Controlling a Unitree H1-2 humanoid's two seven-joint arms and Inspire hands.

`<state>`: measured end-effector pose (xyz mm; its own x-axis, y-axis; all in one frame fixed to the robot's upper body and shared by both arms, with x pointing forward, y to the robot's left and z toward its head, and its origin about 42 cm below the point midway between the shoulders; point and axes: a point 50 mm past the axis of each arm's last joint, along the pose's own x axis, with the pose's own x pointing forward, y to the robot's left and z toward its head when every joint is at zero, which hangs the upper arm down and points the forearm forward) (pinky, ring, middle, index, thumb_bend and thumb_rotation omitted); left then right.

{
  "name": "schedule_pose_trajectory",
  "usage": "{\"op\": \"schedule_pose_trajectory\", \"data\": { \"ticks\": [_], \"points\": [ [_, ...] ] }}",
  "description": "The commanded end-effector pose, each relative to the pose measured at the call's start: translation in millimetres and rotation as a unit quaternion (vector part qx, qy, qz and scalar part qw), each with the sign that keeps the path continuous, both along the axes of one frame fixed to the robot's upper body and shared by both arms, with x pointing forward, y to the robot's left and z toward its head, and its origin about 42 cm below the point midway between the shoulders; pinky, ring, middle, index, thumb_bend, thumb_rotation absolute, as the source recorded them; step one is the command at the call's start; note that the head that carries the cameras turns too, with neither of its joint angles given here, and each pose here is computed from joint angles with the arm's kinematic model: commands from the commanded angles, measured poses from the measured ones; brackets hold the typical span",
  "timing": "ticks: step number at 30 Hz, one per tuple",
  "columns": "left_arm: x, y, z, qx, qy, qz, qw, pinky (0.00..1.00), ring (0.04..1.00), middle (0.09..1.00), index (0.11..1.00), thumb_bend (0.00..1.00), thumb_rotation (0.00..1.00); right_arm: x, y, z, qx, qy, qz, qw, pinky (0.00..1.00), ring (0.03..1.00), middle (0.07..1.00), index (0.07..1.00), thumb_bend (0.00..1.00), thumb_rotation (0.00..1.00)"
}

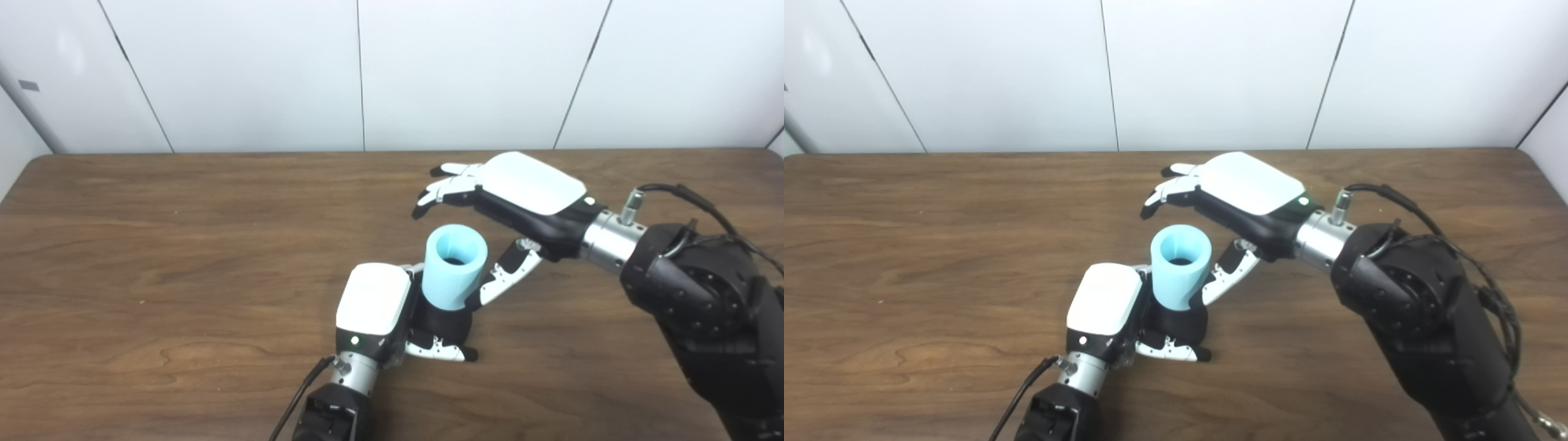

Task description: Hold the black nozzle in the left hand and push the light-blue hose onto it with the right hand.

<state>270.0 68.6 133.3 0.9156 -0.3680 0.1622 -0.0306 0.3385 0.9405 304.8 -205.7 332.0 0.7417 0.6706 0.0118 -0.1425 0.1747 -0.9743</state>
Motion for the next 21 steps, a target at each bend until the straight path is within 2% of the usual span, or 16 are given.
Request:
{"op": "schedule_pose_trajectory", "data": {
  "ticks": [1, 4, 7, 8, 10, 11, 12, 15, 18, 21],
  "points": [
    [-10.1, -10.4, -16.6, 0.003, 0.047, -0.012, 0.999, 0.47, 0.498, 0.429, 0.500, 0.52, 0.00, -7.4, -6.6, 16.1, 0.017, -0.040, 0.002, 0.999, 0.85, 0.915, 0.830, 0.750, 1.00, 0.29],
    [-10.0, -9.5, -16.4, 0.004, 0.047, -0.012, 0.999, 0.46, 0.495, 0.426, 0.501, 0.52, 0.00, -19.3, -17.3, 20.9, 0.018, -0.043, 0.001, 0.999, 0.87, 0.915, 0.844, 0.777, 1.00, 0.32],
    [-9.7, -8.3, -16.4, 0.006, 0.046, -0.011, 0.999, 0.46, 0.492, 0.424, 0.501, 0.52, 0.00, -29.7, -25.5, 24.4, 0.025, -0.040, 0.013, 0.999, 0.88, 0.917, 0.857, 0.798, 1.00, 0.39],
    [-9.6, -8.1, -16.4, 0.006, 0.047, -0.010, 0.999, 0.46, 0.487, 0.420, 0.501, 0.52, 0.00, -33.5, -28.5, 24.5, 0.028, -0.035, 0.018, 0.999, 0.90, 0.930, 0.874, 0.807, 1.00, 0.44],
    [-9.4, -7.6, -16.5, 0.005, 0.047, -0.010, 0.999, 0.46, 0.488, 0.419, 0.501, 0.52, 0.00, -40.5, -33.5, 23.4, 0.033, -0.027, 0.031, 0.999, 0.92, 0.940, 0.891, 0.820, 0.94, 0.53],
    [-9.3, -7.0, -16.5, 0.005, 0.047, -0.010, 0.999, 0.46, 0.487, 0.417, 0.501, 0.52, 0.00, -44.4, -35.3, 21.9, 0.035, -0.025, 0.037, 0.998, 0.91, 0.955, 0.923, 0.845, 0.81, 0.69],
    [-9.2, -6.6, -16.4, 0.005, 0.047, -0.010, 0.999, 0.47, 0.492, 0.418, 0.501, 0.52, 0.00, -46.9, -36.5, 21.0, 0.037, -0.023, 0.042, 0.998, 0.91, 0.962, 0.942, 0.860, 0.73, 0.77],
    [-8.8, -5.3, -16.6, 0.006, 0.050, -0.011, 0.999, 0.47, 0.493, 0.418, 0.502, 0.52, 0.00, -54.2, -35.7, 13.9, 0.044, -0.022, 0.052, 0.997, 0.91, 0.988, 0.978, 0.886, 0.65, 0.93],
    [-8.2, -4.5, -16.3, 0.006, 0.050, -0.012, 0.999, 0.46, 0.486, 0.414, 0.503, 0.52, 0.00, -59.3, -33.9, 6.1, 0.045, -0.029, 0.057, 0.997, 0.94, 0.999, 0.997, 0.908, 0.65, 0.98],
    [-7.8, -3.1, -16.3, 0.007, 0.049, -0.013, 0.999, 0.45, 0.478, 0.415, 0.503, 0.52, 0.00, -64.2, -32.4, -2.3, 0.042, -0.021, 0.053, 0.997, 0.99, 1.000, 1.000, 0.948, 0.67, 1.00]
  ]
}}
